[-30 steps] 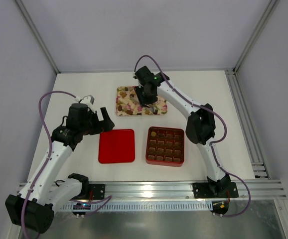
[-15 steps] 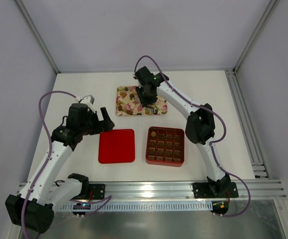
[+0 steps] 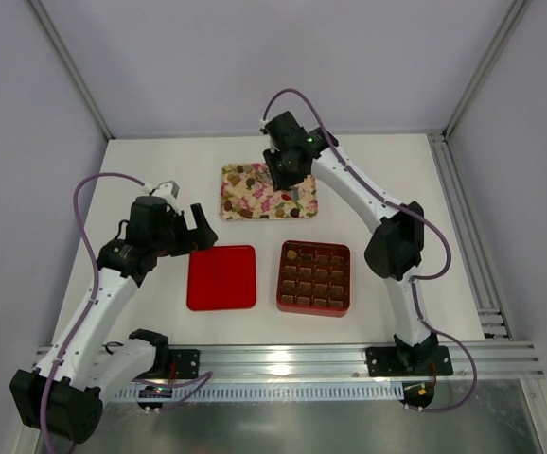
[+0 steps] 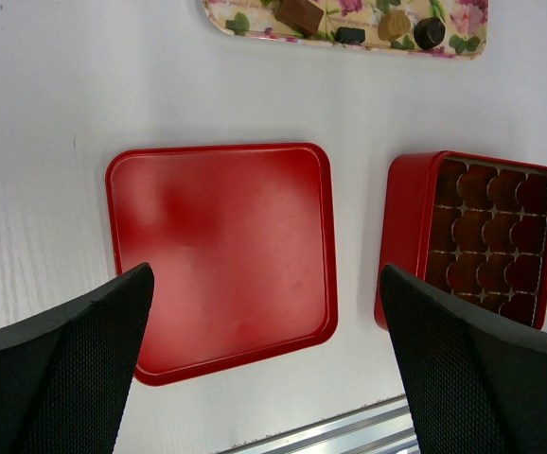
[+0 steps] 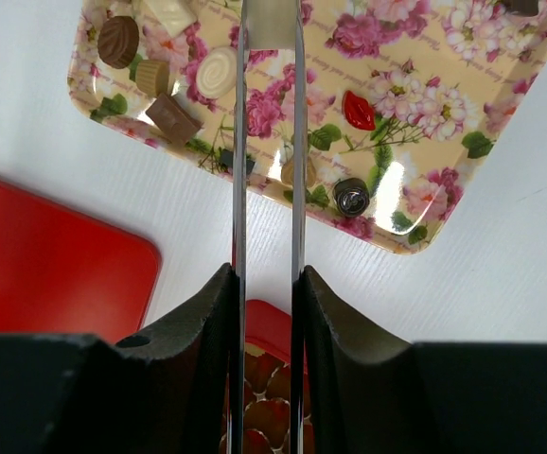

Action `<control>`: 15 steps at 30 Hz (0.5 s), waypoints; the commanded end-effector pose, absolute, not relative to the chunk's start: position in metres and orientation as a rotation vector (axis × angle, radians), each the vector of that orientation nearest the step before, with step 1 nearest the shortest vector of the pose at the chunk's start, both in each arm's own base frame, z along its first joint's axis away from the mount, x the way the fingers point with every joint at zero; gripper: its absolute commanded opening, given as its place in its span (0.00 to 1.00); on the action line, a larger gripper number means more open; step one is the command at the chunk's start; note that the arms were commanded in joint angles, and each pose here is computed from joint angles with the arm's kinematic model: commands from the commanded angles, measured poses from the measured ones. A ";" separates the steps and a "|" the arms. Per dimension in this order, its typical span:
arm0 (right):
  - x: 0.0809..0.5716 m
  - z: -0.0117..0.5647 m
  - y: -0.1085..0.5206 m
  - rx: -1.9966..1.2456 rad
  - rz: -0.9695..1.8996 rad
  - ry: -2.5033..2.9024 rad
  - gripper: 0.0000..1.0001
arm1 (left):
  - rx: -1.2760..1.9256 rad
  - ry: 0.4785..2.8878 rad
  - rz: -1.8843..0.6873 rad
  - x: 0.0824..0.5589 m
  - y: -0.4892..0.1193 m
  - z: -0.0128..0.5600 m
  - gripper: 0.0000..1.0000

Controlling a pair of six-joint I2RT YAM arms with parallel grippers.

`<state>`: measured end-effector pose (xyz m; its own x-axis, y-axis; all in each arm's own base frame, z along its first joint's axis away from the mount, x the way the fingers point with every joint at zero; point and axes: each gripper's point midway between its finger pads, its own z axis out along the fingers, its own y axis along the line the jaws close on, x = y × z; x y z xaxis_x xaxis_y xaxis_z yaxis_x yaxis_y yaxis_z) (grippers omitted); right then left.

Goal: Pack the chocolate

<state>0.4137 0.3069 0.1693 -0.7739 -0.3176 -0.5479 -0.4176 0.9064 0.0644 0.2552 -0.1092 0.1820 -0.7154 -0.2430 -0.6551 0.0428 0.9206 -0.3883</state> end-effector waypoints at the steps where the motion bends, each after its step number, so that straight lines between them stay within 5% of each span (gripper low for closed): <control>1: 0.409 0.217 0.300 -0.487 0.281 2.433 0.31 | -0.124 2.277 -0.500 0.260 -0.110 0.196 1.00; 15: 0.321 0.240 0.238 -0.425 0.328 2.408 0.31 | -0.122 2.275 -0.509 0.260 -0.111 0.197 0.99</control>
